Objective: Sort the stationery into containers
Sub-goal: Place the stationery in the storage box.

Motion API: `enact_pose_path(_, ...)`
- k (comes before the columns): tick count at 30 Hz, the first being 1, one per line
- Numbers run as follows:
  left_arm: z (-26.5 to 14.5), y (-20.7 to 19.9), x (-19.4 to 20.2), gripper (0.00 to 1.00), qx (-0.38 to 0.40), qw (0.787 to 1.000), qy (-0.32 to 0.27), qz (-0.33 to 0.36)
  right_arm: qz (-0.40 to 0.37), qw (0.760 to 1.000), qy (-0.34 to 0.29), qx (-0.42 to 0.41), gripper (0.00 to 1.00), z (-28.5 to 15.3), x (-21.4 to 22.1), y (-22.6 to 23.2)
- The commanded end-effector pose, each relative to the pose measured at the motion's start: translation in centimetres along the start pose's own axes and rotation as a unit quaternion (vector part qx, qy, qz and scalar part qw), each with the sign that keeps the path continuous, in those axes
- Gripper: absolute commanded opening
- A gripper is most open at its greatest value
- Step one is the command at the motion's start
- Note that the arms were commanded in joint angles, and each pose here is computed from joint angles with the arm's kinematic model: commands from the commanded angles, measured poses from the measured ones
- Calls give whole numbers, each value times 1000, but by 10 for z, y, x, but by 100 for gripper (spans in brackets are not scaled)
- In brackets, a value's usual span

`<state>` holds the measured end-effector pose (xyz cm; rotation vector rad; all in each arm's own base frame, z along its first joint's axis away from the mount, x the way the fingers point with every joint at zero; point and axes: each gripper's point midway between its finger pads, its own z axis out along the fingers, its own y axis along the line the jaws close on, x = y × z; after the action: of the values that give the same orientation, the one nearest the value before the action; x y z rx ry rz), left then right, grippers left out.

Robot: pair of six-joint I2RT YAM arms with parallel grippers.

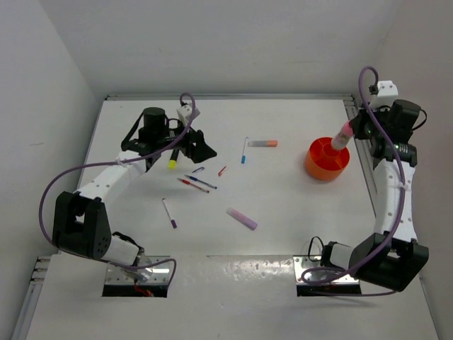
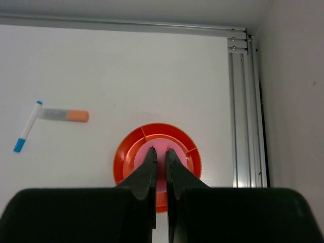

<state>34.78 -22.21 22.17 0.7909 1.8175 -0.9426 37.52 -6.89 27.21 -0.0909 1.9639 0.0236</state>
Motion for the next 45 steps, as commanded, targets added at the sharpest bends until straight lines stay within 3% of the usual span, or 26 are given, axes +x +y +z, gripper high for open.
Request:
enact_pose_path(1,-4,2,-9,100,-14,1000,-17,17,-8,997,-78,22,0,-2,-51,-17)
enact_pose_path(13,-2,15,3,100,-27,1000,3,6,27,999,-38,12,0,19,-16,-17)
enact_pose_path(40,-2,28,37,100,-49,997,51,20,-13,1000,21,-2,0,44,54,0)
enact_pose_path(45,1,29,54,94,-54,994,88,38,-14,999,31,0,8,47,63,0)
